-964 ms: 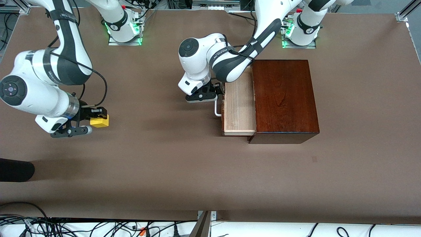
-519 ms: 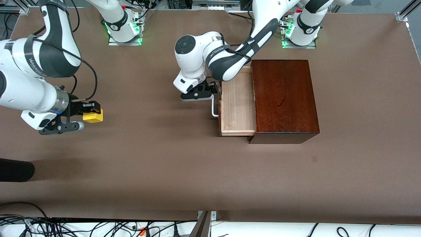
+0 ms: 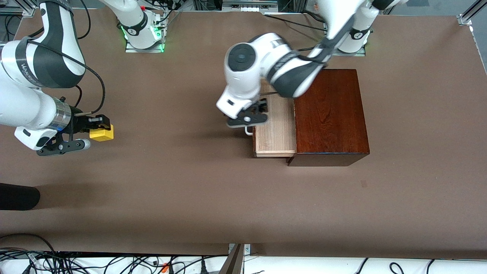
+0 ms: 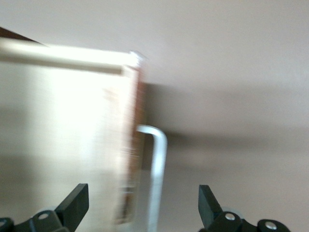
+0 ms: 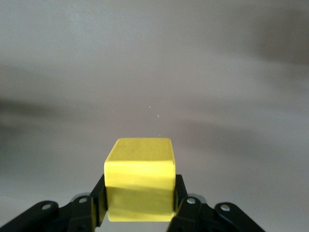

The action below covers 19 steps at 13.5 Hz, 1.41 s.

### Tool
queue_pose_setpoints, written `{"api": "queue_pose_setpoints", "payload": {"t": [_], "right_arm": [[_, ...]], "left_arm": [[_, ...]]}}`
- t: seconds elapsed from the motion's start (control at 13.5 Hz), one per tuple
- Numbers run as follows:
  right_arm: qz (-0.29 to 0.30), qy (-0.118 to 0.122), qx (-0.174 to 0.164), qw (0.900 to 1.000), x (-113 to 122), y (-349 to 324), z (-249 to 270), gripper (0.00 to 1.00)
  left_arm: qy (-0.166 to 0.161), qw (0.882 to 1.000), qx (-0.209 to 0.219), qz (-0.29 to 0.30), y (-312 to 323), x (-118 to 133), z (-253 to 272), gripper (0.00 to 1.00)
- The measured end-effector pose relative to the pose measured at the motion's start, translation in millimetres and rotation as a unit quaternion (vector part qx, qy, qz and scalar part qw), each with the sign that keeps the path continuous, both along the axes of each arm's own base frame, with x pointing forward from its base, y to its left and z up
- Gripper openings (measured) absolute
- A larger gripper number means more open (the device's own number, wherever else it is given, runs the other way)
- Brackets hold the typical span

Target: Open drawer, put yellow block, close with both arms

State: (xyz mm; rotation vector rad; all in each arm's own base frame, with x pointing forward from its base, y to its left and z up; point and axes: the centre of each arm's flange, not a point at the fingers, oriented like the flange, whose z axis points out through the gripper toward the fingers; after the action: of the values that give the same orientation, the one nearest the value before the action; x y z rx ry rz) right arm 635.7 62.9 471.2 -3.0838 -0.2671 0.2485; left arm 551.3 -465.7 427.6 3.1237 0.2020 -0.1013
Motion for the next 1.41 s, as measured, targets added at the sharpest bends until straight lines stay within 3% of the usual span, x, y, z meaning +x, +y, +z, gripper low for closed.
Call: {"api": "queue_pose_setpoints", "payload": {"t": [0.3, 0.59, 0.82, 1.11, 1.41], "right_arm": [[0.009, 0.001, 0.002, 1.0, -1, 7, 0, 0.55], [0.061, 0.022, 0.012, 0.998, -15, 67, -4, 0.55], [0.127, 0.024, 0.02, 0.991, -35, 143, -3, 0.55], [0.273, -0.009, 0.009, 0.962, -81, 270, 12, 0.55], [0.353, -0.04, 0.02, 0.934, -114, 359, 26, 0.55]], "left_arm": [[0.006, 1.0, -0.019, 0.006, 123, 46, 80, 1.0], [0.0, 1.0, -0.017, 0.012, 199, 72, 91, 1.0], [0.003, 0.999, -0.033, -0.007, 263, 91, 96, 1.0], [-0.001, 0.998, -0.042, -0.041, 348, 81, 117, 1.0], [-0.013, 0.998, -0.028, -0.056, 402, 38, 158, 1.0]]}}
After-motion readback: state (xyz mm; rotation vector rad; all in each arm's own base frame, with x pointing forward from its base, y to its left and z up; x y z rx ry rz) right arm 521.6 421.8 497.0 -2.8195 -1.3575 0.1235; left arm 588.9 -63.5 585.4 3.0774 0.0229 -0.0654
